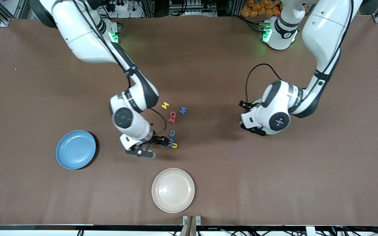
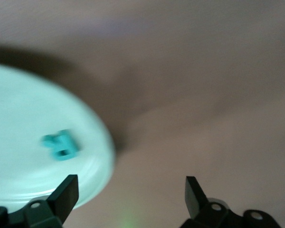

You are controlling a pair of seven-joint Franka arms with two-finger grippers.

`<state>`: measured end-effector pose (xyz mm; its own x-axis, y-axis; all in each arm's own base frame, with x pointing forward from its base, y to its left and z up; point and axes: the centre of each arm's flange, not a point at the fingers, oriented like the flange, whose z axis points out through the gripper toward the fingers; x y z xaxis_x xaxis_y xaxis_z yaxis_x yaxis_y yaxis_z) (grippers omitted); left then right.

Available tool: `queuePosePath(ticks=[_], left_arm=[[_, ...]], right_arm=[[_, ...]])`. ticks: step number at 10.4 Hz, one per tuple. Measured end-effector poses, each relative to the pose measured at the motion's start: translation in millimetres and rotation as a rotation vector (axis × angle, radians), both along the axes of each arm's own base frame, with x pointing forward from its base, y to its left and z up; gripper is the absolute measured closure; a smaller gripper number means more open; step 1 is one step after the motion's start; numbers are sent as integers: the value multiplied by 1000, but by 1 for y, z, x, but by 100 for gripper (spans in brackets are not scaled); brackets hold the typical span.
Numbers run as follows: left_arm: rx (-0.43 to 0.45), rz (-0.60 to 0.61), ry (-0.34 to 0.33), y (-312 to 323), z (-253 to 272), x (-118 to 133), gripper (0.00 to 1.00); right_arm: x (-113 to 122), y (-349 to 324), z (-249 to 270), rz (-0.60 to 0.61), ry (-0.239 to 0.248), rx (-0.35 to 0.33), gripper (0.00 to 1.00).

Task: Sort upper and lower case letters into plates
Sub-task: 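Grasp the blue E with the right gripper while the left gripper reaches letters, then place the blue E on the blue plate while the left gripper nears W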

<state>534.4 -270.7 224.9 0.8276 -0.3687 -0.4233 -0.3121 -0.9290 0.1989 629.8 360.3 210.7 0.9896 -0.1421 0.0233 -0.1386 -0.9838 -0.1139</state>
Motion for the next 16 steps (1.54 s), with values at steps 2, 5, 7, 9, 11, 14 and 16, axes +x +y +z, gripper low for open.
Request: queuePosePath(ticks=[2, 5, 7, 9, 11, 14, 16], left_arm=[[-49, 99, 4, -40, 18, -5, 0], [-41, 208, 29, -87, 18, -16, 0], [-33, 248, 18, -101, 9, -19, 0], [-33, 264, 17, -97, 2, -15, 0], [-31, 272, 14, -93, 1, -12, 0], [-26, 267, 9, -93, 1, -11, 0], [-25, 266, 8, -92, 1, -11, 0]], right_arm=[[-13, 21, -21, 52, 2, -36, 0], [-26, 41, -40, 99, 10, -58, 0], [-25, 45, -42, 107, 4, -60, 0], [-22, 46, -41, 109, -5, -60, 0], [-18, 47, -42, 115, -14, -64, 0], [-18, 47, -42, 121, -19, -70, 1], [-15, 48, -38, 122, -28, -70, 30]])
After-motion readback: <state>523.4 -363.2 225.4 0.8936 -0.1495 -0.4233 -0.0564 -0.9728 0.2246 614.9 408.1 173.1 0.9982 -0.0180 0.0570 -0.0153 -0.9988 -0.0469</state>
